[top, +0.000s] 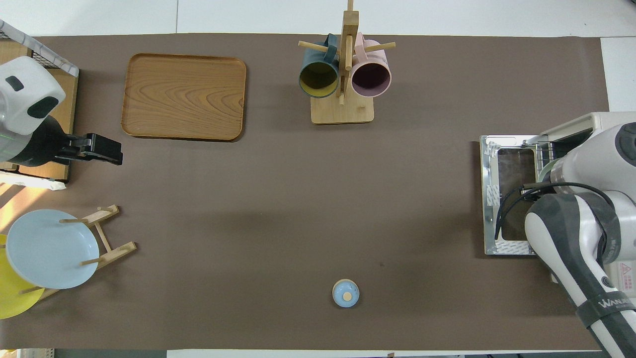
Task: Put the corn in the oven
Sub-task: 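Carry the corn with the right gripper into the open toaster oven, then lower the corn inside the oven and open the right gripper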
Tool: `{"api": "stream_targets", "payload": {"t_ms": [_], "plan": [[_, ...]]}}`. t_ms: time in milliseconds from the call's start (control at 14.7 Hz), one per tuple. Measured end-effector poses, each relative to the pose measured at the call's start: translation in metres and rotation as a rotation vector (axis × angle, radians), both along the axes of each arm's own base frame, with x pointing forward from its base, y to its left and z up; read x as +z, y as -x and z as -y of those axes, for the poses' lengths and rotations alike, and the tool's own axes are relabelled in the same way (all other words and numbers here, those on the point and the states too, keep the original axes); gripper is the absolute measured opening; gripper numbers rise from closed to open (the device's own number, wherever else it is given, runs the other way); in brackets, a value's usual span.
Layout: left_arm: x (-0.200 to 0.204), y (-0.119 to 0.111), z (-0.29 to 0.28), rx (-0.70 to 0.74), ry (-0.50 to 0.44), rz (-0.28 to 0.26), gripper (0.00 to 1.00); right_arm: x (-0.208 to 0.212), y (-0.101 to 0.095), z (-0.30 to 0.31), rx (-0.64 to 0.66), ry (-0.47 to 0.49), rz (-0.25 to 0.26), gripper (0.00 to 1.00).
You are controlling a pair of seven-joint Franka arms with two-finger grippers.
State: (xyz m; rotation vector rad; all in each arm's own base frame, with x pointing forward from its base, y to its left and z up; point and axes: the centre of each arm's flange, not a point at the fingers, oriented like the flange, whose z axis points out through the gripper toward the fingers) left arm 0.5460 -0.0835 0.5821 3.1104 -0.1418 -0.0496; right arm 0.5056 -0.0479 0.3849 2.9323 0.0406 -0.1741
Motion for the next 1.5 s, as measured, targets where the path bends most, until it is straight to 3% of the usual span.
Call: {"api": "stream_targets", "payload": {"t_ms": [272,340,544,612,748,1088,1224,1293,1429,1497], "plan": [[0.000,0.000,0.000,0.000,0.000,0.000,1.00,-0.006,0.007,0.001,0.004,-0.003,0.021,0.03],[0.000,0.000,0.000,0.000,0.000,0.000,1.00,-0.007,0.008,0.000,0.005,-0.003,0.020,0.08],[0.000,0.000,0.000,0.000,0.000,0.000,1.00,-0.009,0.009,0.001,0.005,-0.004,0.015,0.38],[0.000,0.000,0.000,0.000,0.000,0.000,1.00,-0.009,0.009,0.001,0.005,-0.004,0.018,0.38],[0.000,0.000,0.000,0.000,0.000,0.000,1.00,-0.007,0.007,0.000,0.007,-0.004,0.025,0.49],[0.000,0.000,0.000,0.000,0.000,0.000,1.00,0.024,-0.008,-0.018,0.002,-0.037,0.032,0.48],[0.000,0.000,0.000,0.000,0.000,0.000,1.00,0.038,-0.016,-0.040,0.018,-0.064,0.046,0.43],[0.000,0.000,0.000,0.000,0.000,0.000,1.00,0.041,-0.019,-0.053,0.023,-0.082,0.057,0.38],[0.000,0.000,0.000,0.000,0.000,0.000,1.00,0.036,-0.023,-0.083,0.019,-0.098,0.079,0.19],[0.000,0.000,0.000,0.000,0.000,0.000,1.00,0.027,-0.024,-0.099,0.005,-0.101,0.089,0.03]]}}
